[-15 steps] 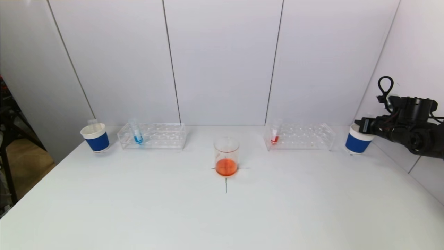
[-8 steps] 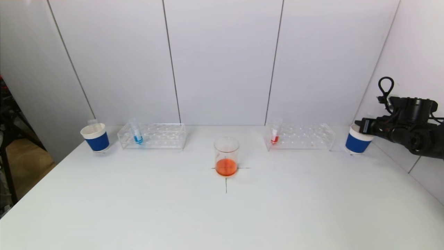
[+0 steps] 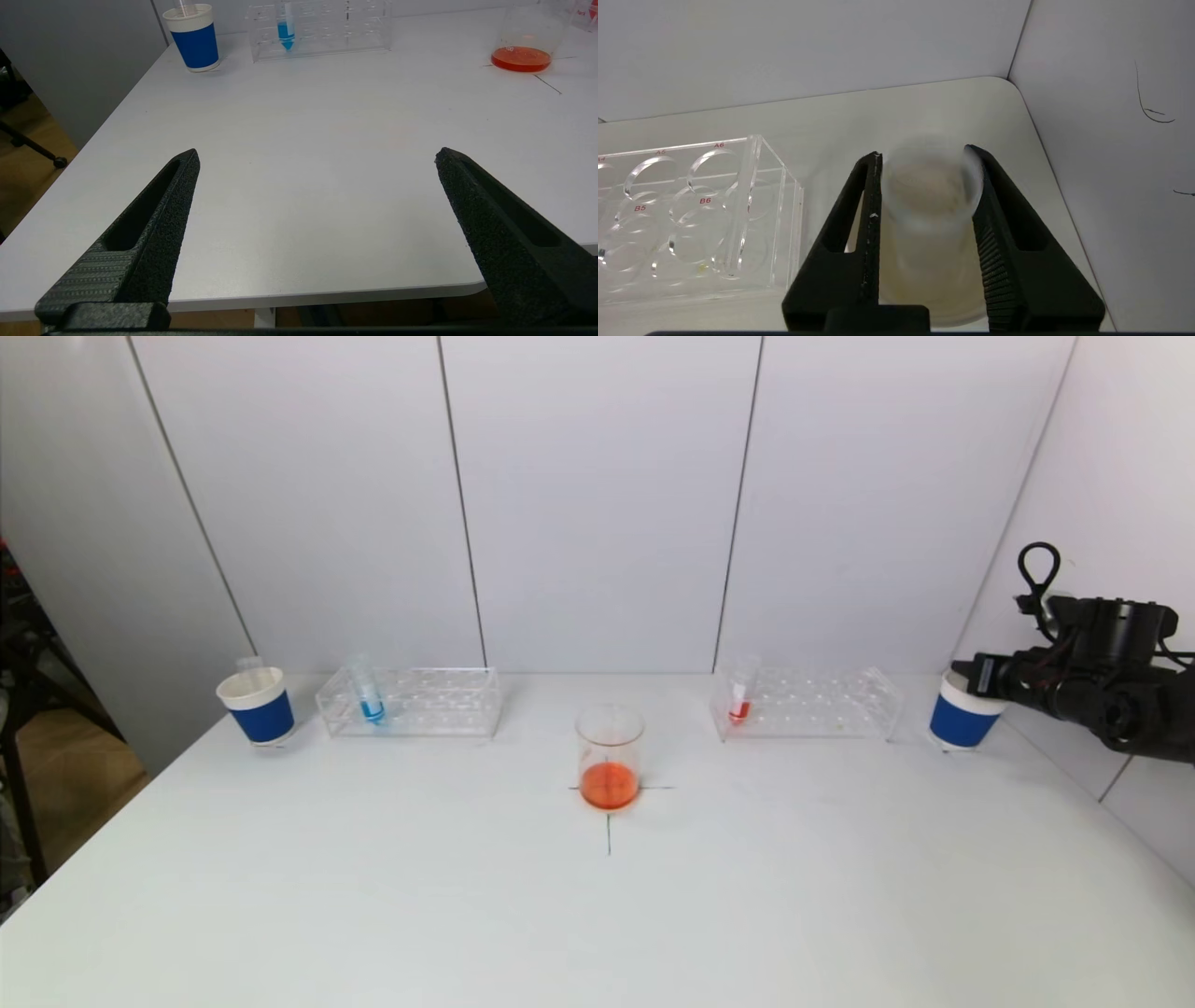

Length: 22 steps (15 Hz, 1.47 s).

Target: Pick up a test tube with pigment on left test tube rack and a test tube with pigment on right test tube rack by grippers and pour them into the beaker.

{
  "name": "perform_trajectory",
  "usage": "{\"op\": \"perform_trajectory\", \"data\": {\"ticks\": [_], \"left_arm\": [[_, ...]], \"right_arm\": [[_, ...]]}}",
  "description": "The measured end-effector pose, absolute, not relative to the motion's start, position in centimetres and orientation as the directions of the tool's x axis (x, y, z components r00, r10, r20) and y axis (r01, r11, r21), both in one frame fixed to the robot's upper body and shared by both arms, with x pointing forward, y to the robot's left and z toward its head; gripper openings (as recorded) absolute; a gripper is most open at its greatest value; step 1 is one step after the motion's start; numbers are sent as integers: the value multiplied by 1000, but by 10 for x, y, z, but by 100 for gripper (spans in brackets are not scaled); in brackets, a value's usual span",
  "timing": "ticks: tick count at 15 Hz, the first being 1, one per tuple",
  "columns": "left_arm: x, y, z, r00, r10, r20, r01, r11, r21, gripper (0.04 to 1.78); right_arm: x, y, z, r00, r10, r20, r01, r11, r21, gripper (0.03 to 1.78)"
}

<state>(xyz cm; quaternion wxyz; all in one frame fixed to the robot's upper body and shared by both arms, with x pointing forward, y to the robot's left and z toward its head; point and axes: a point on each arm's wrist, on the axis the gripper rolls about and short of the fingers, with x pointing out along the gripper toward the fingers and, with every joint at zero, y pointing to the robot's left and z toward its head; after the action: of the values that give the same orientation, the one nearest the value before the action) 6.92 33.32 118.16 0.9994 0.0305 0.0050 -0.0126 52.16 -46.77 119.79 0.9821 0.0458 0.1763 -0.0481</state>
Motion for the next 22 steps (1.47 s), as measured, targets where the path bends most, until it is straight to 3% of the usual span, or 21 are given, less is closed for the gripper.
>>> {"op": "perform_trajectory", "data": {"ticks": [4,8,15,22], "left_arm": [[69,333,1182,1000,-25,-11,26,998,60,176],[69,333,1182,1000,-25,-11,26,998,61,176],[69,333,1182,1000,-26,-11,26,998,61,176],[69,333,1182,1000,-25,-11,26,998,60,176]], "right_arm": [[521,-468,1198,933,-79,-352,111,991,73,137],[519,-468,1200,934,-80,-349,112,991,70,174],[489,-424,1249,948,-125,-293,136,990,19,178],[384,-358,1289,969,-111,-221,110,994,-16,178]]}}
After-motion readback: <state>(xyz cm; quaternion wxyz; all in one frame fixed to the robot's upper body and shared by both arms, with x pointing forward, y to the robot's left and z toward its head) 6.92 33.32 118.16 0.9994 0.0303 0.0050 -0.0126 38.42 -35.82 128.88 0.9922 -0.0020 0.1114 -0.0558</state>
